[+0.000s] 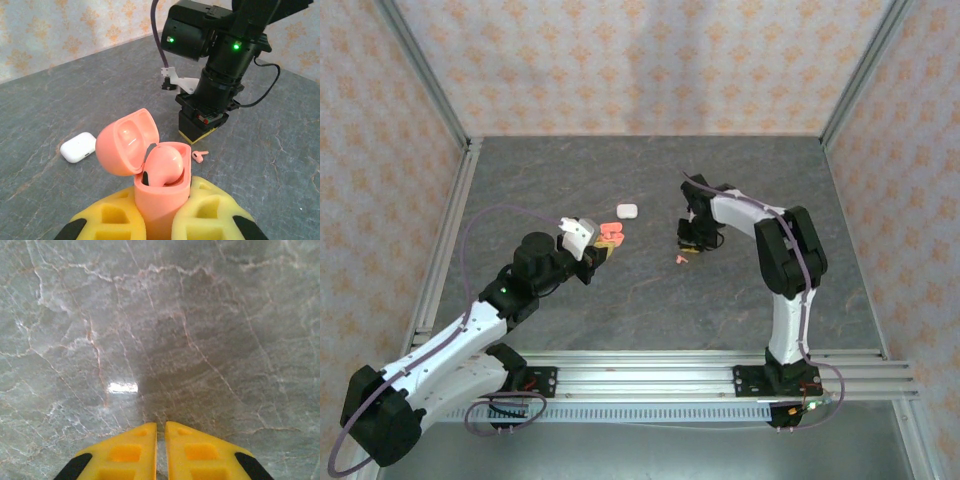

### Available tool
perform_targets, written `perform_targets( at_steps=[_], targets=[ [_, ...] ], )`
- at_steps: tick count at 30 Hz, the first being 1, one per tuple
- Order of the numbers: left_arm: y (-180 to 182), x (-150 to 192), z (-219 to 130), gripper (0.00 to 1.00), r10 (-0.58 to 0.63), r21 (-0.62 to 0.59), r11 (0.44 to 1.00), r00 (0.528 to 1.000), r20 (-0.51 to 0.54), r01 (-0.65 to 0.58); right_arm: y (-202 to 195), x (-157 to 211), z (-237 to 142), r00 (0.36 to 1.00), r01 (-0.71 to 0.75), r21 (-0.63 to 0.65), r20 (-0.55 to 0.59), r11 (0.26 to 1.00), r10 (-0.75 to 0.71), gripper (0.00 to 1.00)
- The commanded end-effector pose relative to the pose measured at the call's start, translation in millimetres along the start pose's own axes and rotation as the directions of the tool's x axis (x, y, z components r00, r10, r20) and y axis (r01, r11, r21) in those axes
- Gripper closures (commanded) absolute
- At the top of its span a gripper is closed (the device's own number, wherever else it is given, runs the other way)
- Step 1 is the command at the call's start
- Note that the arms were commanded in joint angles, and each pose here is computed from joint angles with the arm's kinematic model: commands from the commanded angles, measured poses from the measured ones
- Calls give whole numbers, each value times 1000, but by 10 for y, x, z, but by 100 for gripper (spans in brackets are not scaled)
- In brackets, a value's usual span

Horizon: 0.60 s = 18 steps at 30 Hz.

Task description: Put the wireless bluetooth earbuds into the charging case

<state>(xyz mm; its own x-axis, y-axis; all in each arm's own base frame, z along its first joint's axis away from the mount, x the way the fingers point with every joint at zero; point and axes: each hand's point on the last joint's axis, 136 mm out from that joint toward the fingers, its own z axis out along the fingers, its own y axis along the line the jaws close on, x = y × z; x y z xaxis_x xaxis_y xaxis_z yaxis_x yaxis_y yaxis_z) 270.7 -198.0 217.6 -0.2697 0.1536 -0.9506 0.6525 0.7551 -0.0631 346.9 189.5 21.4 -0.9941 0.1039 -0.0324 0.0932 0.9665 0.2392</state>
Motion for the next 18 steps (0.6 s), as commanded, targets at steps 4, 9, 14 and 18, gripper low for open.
perform_targets(
  at_steps=[4, 9, 14, 18],
  targets=[
    [-14, -185, -48, 100, 3, 6, 1000, 999, 42, -3, -49, 472, -13, 996, -23, 30, -91, 999, 25, 85],
    [-14, -188, -51, 100, 0, 6, 1000, 999, 44, -1, 76, 517, -41, 996, -27, -4, -88, 1000, 27, 85],
    [-7, -186, -81, 100, 4, 0, 1000, 999, 47, -4, 115, 531, -122, 997, -28, -5, -76, 1000, 28, 85],
    [-4, -167, -95, 100, 9, -4, 1000, 999, 48, -8, 74, 504, -229, 999, -23, 20, -46, 1000, 24, 85]
  ],
)
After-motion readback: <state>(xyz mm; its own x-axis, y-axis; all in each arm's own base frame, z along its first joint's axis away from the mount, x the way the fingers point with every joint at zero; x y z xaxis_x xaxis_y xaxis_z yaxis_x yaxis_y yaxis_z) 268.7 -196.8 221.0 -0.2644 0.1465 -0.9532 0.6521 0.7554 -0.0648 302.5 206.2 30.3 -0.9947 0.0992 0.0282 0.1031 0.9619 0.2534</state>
